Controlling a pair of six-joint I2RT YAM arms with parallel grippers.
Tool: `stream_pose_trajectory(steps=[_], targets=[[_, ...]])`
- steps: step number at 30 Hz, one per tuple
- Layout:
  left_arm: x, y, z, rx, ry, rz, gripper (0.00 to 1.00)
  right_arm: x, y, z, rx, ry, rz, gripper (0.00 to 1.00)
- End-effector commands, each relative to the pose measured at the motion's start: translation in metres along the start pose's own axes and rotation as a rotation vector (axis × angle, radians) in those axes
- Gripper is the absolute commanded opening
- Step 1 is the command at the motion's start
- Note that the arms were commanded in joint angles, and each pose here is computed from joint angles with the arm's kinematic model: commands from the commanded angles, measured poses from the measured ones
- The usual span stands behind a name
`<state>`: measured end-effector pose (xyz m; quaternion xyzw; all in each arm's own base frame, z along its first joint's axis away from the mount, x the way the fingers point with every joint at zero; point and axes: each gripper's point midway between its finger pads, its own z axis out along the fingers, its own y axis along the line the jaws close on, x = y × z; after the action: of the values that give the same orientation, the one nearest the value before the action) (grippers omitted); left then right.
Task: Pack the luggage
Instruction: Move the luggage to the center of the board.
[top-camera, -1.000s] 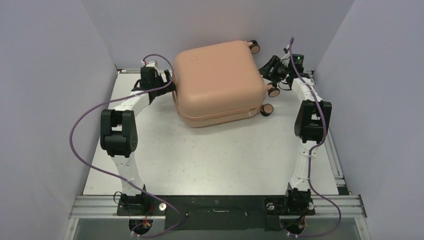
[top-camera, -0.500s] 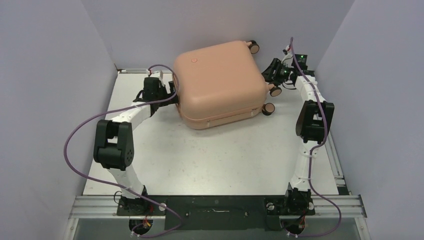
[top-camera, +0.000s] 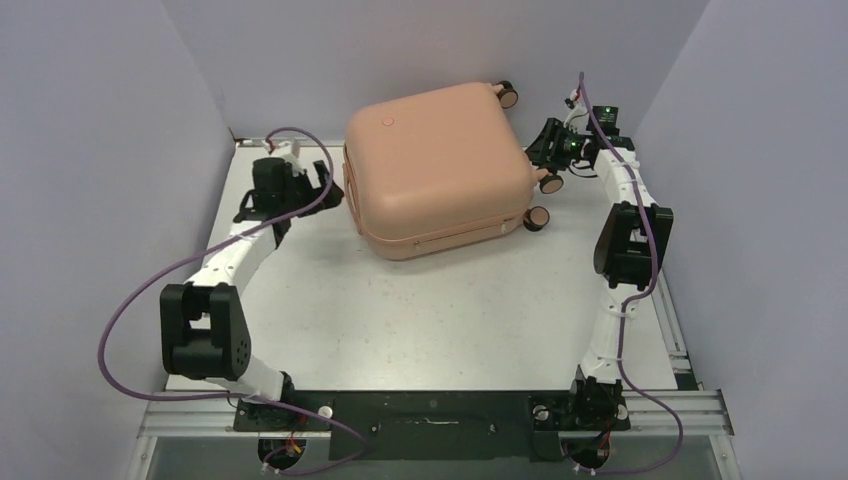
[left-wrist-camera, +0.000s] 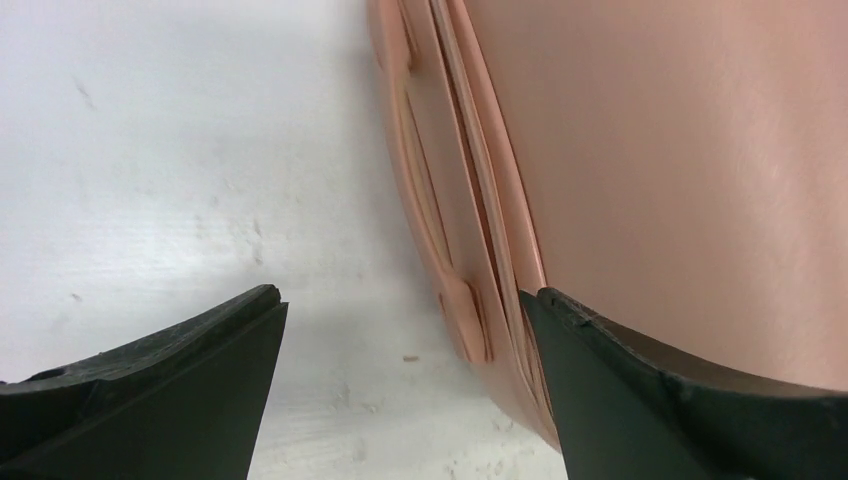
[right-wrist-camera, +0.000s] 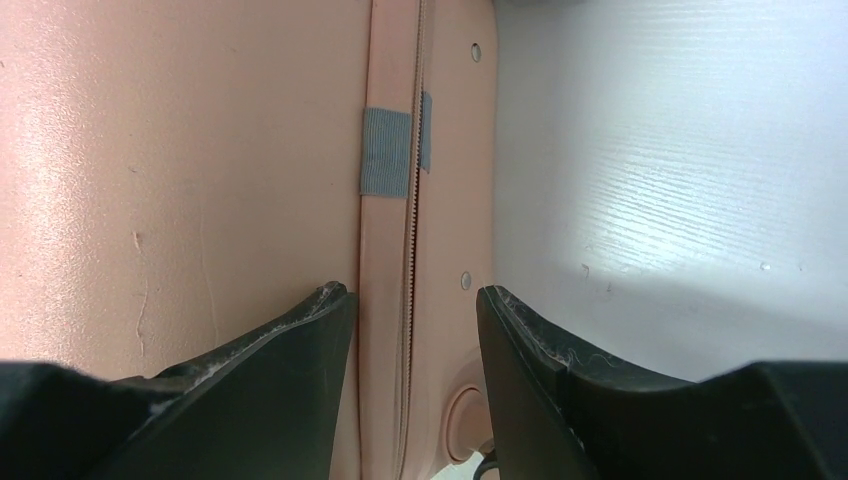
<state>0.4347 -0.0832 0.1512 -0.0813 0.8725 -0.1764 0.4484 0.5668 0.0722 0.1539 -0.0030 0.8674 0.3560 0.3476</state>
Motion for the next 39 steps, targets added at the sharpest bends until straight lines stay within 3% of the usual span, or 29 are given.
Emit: stream_pose_trajectory(steps=[1,6,13,25,27,30,32,39], targets=[[-0.077,0.012,-0.019,0.062,-0.164,-0.089,0.96,-0.007,0.062,-0.025,-0.134,0.013,-0.072,0.50],[-0.047,0.028,0.017,0.023,-0.032,-0.107,0.96,-0.011,0.061,-0.025,-0.127,0.002,-0.075,0.51],[0.000,0.019,0.077,0.028,0.119,-0.129,0.96,-0.014,0.064,-0.027,-0.132,-0.010,-0.083,0.51],[0.023,0.026,0.103,-0.042,0.168,-0.098,0.99,-0.002,0.068,-0.041,-0.124,0.001,-0.148,0.52],[0.039,0.035,0.100,-0.078,0.213,-0.083,0.87,-0.001,0.067,-0.040,-0.123,0.004,-0.147,0.52],[0.064,0.048,0.093,-0.116,0.296,-0.059,0.55,-0.001,0.069,-0.041,-0.126,0.004,-0.150,0.53],[0.073,0.054,0.086,-0.139,0.322,-0.057,0.42,0.000,0.071,-0.043,-0.130,0.006,-0.164,0.53],[0.070,0.056,0.058,-0.166,0.289,-0.084,0.40,0.041,0.075,-0.086,-0.067,0.078,-0.410,0.54]])
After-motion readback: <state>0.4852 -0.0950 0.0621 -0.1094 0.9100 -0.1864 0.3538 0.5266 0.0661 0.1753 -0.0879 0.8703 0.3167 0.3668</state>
